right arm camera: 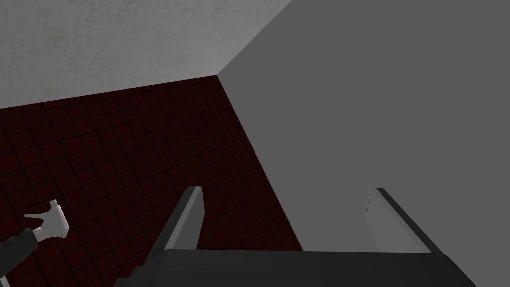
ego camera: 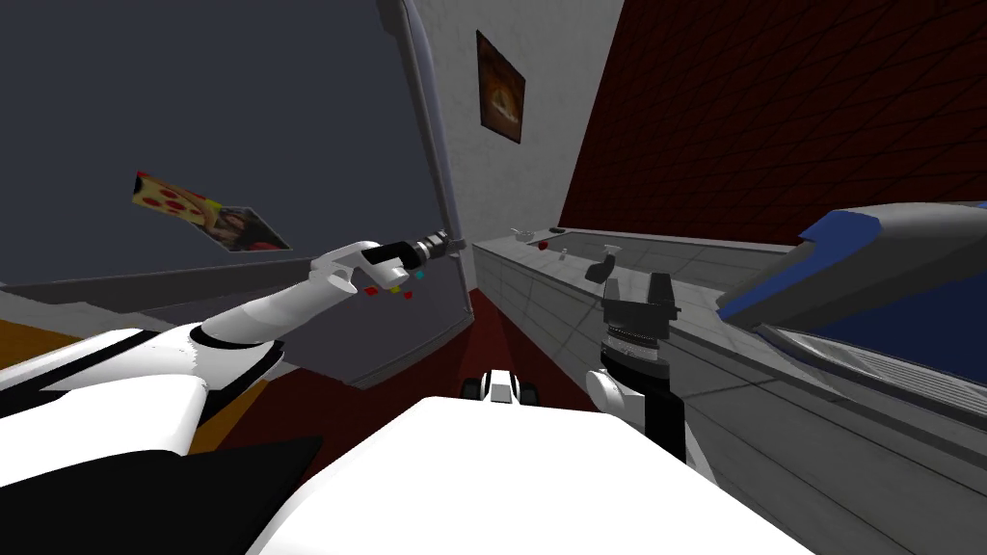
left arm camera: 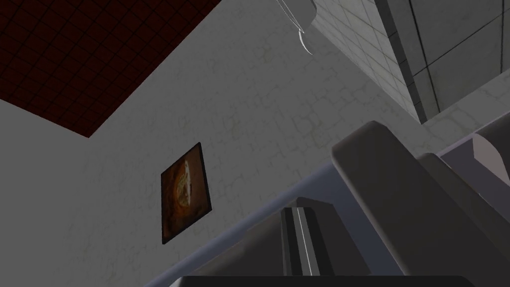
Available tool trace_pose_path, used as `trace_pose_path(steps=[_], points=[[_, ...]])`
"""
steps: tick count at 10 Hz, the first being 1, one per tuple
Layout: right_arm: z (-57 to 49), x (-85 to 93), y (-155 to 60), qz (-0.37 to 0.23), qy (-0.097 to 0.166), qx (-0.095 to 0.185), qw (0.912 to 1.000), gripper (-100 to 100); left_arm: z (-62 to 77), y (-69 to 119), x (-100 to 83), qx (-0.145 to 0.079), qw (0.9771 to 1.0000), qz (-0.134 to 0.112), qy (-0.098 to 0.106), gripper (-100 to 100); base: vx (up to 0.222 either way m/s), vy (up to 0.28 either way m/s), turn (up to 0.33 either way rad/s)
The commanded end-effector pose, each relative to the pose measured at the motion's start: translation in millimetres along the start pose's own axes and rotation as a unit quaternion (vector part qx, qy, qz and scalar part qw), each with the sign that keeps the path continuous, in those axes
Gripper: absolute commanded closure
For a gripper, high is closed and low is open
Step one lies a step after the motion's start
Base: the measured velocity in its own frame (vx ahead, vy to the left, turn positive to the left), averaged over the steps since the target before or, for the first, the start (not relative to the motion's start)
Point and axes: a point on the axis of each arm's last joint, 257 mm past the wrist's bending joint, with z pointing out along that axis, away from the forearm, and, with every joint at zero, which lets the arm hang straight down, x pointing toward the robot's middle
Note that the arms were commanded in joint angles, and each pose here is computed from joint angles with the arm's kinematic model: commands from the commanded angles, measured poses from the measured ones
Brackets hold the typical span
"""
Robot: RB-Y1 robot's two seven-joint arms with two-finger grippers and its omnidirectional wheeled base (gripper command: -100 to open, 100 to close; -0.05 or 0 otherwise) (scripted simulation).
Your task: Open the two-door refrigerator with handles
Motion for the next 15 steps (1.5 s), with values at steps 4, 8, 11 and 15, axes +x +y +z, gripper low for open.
trace_pose_path(steps=[4, 8, 11, 15], points=[[-0.1, 0.0, 0, 0.0, 0.0, 0.0, 1.0, 0, -12.2, -32.8, 26.8, 0.02, 0.9992, -0.002, 0.034, -100, -0.122, 0.01, 0.02], [-0.1, -0.1, 0, 0.0, 0.0, 0.0, 1.0, 0, -13.7, -34.9, 24.9, 0.019, 0.9992, -0.001, 0.034, 100, 0.063, -0.007, 0.004], [0.0, 0.0, 0, 0.0, 0.0, 0.0, 1.0, 0, -25.1, -67.7, 58.3, 0.053, 0.9961, -0.002, 0.07, 100, -0.169, 0.082, 0.011], [-0.1, 0.0, 0, 0.0, 0.0, 0.0, 1.0, 0, -40.7, -98.2, 92.2, 0.084, 0.9906, -0.002, 0.108, 100, -0.166, 0.072, 0.017]])
